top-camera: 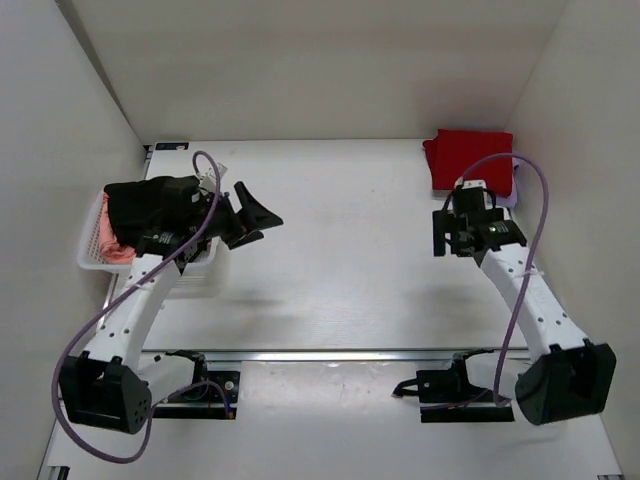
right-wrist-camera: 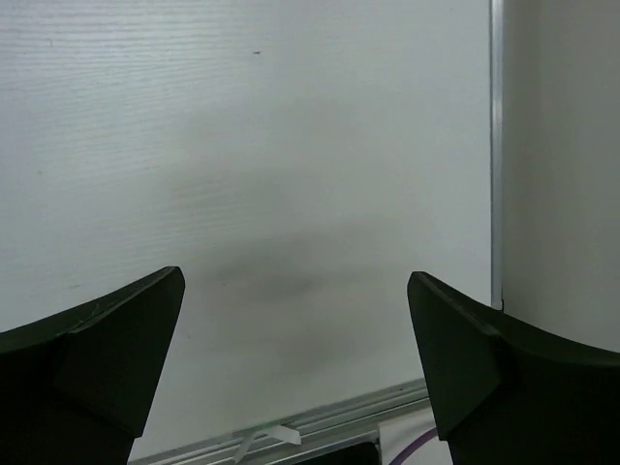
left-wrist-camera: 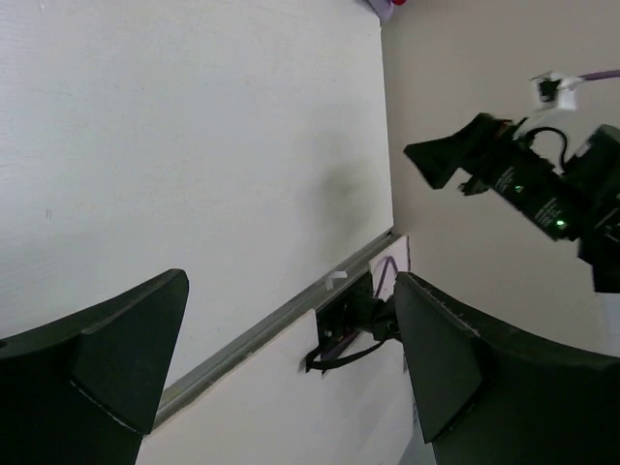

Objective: Fold and stack the t-shirts
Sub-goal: Put the neatly folded tshirt into the corner of the board with the right arm

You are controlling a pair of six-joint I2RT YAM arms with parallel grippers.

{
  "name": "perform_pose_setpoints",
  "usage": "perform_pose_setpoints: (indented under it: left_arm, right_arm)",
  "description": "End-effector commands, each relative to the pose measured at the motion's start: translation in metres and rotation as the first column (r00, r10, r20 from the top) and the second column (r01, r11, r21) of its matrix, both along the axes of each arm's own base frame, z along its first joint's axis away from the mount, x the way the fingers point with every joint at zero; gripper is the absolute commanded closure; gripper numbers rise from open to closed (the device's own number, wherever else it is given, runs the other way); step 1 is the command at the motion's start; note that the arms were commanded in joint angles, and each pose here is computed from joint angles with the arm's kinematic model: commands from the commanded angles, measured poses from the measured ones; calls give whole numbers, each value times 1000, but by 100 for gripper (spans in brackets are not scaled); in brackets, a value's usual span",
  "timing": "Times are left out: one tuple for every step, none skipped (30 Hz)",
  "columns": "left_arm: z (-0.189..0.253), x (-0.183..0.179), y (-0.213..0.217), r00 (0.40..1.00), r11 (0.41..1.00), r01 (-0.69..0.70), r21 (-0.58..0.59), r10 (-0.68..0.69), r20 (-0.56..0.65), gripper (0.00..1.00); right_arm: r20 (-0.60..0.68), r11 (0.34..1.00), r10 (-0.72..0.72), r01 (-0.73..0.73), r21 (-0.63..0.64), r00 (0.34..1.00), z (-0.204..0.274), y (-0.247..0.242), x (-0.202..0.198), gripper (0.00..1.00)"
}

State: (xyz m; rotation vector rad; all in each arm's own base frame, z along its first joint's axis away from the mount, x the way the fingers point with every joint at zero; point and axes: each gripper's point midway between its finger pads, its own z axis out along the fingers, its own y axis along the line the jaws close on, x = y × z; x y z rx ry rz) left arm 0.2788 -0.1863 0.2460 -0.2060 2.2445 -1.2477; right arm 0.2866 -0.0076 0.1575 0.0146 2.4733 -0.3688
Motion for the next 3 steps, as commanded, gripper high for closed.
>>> perform_pose_setpoints:
  left_arm:
    - [-4,-10,1,998,997,56,62,-58,21,1]
    - [-5,-8,1,998,992,62,111,-65,24,1]
    - [13,-3,3,996,990,47,133,-56,63,1]
  right_arm:
    - [155,999,-34,28,42,987,37,-6,-1,2]
    - [168,999,-38,31,42,985,41,-6,0,2]
    - [167,999,-25,19,34,986,42,-5,1,2]
